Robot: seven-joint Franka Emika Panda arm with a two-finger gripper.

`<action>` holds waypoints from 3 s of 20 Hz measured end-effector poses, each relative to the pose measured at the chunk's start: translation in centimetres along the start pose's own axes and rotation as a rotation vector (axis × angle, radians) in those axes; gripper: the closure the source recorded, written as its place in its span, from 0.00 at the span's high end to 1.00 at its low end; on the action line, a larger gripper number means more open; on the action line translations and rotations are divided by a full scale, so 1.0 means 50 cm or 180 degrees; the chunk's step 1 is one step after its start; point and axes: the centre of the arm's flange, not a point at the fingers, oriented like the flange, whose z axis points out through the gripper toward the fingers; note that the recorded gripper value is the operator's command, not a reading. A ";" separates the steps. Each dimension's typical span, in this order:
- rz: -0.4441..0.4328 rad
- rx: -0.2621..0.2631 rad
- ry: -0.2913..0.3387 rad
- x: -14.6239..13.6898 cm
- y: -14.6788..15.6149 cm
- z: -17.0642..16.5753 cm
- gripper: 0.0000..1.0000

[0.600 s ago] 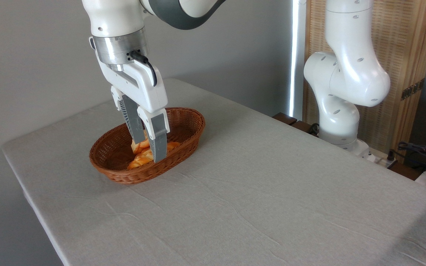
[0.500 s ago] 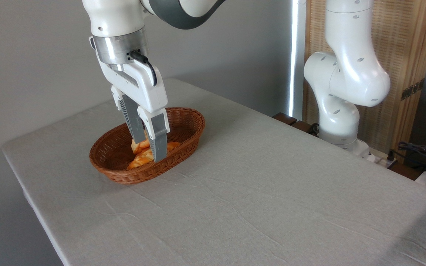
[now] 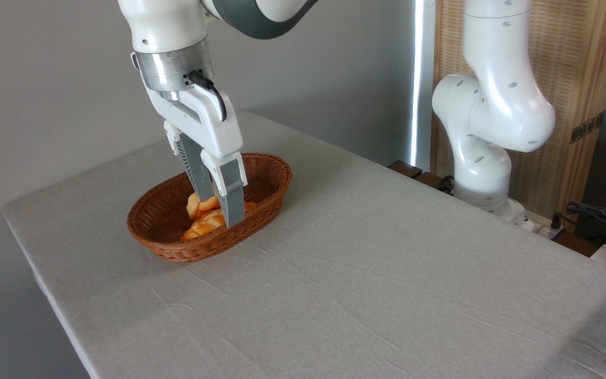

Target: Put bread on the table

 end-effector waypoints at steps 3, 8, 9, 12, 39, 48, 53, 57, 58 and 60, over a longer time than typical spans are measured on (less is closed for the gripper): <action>0.0004 -0.0002 -0.0002 0.001 0.001 0.000 1.00; 0.0001 -0.0001 -0.0001 0.000 0.001 0.000 1.00; 0.0000 -0.0001 0.0000 -0.001 0.000 -0.001 1.00; 0.0001 -0.0001 0.0000 -0.001 0.000 -0.001 1.00; 0.0057 -0.0211 -0.0011 0.013 0.033 0.063 1.00; -0.0239 -0.0395 0.0390 0.096 0.140 0.157 1.00; -0.0396 -0.0629 0.0608 0.132 0.200 0.161 1.00; -0.0337 -0.0668 0.0547 0.157 0.262 0.181 1.00; -0.0318 -0.0669 0.0539 0.159 0.271 0.187 1.00; -0.0315 -0.0674 0.0521 0.160 0.278 0.198 1.00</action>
